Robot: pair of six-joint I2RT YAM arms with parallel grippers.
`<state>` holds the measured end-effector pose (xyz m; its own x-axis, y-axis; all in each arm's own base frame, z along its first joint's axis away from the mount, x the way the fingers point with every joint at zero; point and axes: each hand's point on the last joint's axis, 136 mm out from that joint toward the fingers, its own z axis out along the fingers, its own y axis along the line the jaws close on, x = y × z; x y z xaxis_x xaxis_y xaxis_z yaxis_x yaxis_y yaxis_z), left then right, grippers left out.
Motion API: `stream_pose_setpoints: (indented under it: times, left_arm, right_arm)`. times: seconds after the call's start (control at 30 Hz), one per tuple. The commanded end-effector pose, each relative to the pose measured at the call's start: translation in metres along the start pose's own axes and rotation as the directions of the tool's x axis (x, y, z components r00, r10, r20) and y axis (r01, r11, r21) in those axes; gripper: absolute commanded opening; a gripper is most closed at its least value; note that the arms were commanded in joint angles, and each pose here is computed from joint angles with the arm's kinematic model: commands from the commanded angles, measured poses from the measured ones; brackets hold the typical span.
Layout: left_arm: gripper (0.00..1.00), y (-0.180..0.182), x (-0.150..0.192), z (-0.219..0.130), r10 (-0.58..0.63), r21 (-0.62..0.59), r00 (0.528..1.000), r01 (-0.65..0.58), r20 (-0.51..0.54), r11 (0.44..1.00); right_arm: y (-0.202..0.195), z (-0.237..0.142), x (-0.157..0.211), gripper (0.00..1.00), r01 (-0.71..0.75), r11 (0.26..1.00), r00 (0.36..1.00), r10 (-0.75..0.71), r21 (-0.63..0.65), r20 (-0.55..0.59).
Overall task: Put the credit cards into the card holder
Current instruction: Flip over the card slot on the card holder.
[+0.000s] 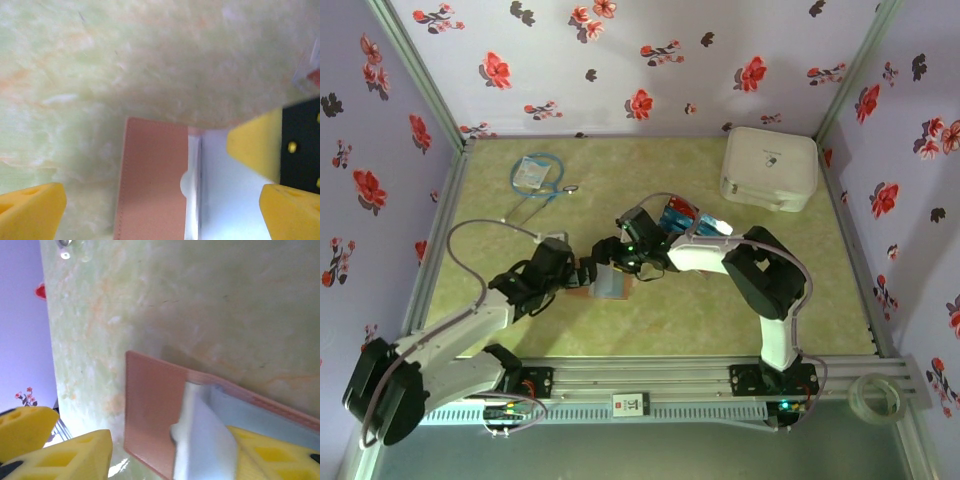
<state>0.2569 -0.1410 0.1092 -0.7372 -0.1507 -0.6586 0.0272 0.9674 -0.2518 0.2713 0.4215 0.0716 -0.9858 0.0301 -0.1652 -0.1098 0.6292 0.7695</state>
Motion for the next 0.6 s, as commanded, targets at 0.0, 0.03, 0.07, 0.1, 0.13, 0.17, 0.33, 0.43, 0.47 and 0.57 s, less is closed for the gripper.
stream_pose_setpoints:
  times: [0.0,0.03,0.07,0.1,0.13,0.17,0.33,0.43,0.47,0.57]
  left_arm:
    - [1.0,0.011,-0.025,-0.015,-0.077,-0.031,0.994,0.08,0.073,0.996]
    - [1.0,0.012,-0.028,-0.018,-0.086,-0.031,0.993,0.089,0.082,0.996]
    - [1.0,0.014,-0.031,-0.019,-0.093,-0.034,0.992,0.097,0.09,0.995]
    - [1.0,0.016,-0.033,-0.02,-0.1,-0.036,0.991,0.103,0.095,0.994]
    - [1.0,0.016,-0.036,-0.022,-0.105,-0.037,0.989,0.11,0.1,0.993]
    - [1.0,0.017,-0.037,-0.022,-0.108,-0.04,0.989,0.112,0.101,0.993]
    - [1.0,0.022,-0.041,-0.022,-0.126,-0.05,0.986,0.132,0.107,0.99]
    - [1.0,0.024,-0.041,-0.021,-0.136,-0.054,0.985,0.142,0.107,0.988]
    - [1.0,0.026,-0.04,-0.021,-0.139,-0.057,0.985,0.145,0.105,0.988]
    - [1.0,0.028,-0.039,-0.02,-0.144,-0.061,0.984,0.151,0.1,0.987]
  right_arm:
    - [0.041,-0.01,-0.001,0.58,0.032,0.996,0.999,-0.032,-0.078,0.009]
    - [0.043,-0.008,-0.001,0.58,0.033,0.996,0.999,-0.033,-0.08,0.008]
    - [0.047,-0.005,-0.001,0.58,0.037,0.996,0.999,-0.036,-0.082,0.009]
    - [0.048,-0.002,-0.001,0.59,0.037,0.996,0.999,-0.037,-0.082,0.007]
    - [0.049,0.003,0.0,0.58,0.037,0.996,0.999,-0.037,-0.078,0.003]
    - [0.049,0.008,0.001,0.59,0.033,0.997,0.999,-0.033,-0.075,0.0]
    - [0.047,0.037,-0.001,0.58,0.012,0.997,1.0,-0.012,-0.074,0.002]
    - [0.042,0.049,-0.003,0.58,-0.009,0.996,1.0,0.009,-0.083,0.003]
    - [0.043,0.052,-0.003,0.58,-0.011,0.996,1.0,0.011,-0.09,0.0]
    - [0.05,0.052,-0.005,0.58,0.0,0.994,1.0,-0.001,-0.107,-0.009]
